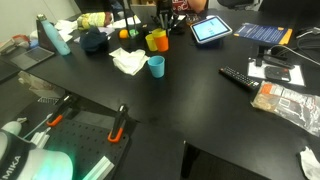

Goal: Stack the second yellow cup from the top of the table into the orange cup, stack the yellow and orange cup into the yellow cup, stack the yellow orange and yellow cup into the blue cup

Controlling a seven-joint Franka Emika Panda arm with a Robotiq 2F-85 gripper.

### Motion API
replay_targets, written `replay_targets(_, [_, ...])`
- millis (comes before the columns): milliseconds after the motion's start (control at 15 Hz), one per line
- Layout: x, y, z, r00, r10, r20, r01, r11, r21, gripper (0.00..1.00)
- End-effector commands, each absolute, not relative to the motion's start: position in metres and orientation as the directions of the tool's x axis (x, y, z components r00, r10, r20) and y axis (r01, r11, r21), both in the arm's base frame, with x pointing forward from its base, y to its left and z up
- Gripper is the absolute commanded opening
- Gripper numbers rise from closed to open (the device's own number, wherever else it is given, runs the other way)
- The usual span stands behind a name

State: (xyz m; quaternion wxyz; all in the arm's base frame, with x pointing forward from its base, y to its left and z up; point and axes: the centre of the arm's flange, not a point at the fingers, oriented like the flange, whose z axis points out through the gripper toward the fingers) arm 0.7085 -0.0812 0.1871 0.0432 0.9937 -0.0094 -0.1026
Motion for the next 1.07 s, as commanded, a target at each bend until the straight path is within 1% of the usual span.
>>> replay_targets(0, [0.722, -0.069, 0.237, 0.992, 0.003, -0.124, 0.014, -0.996, 0.086, 0.02])
replay_targets(400, [0.762, -0.032, 0.275, 0.998, 0.048, -0.048, 0.053, -0.992, 0.112, 0.02])
replay_targets(1000, [0.783, 0.008, 0.222, 0.989, 0.12, -0.087, 0.129, -0.986, 0.106, 0.02])
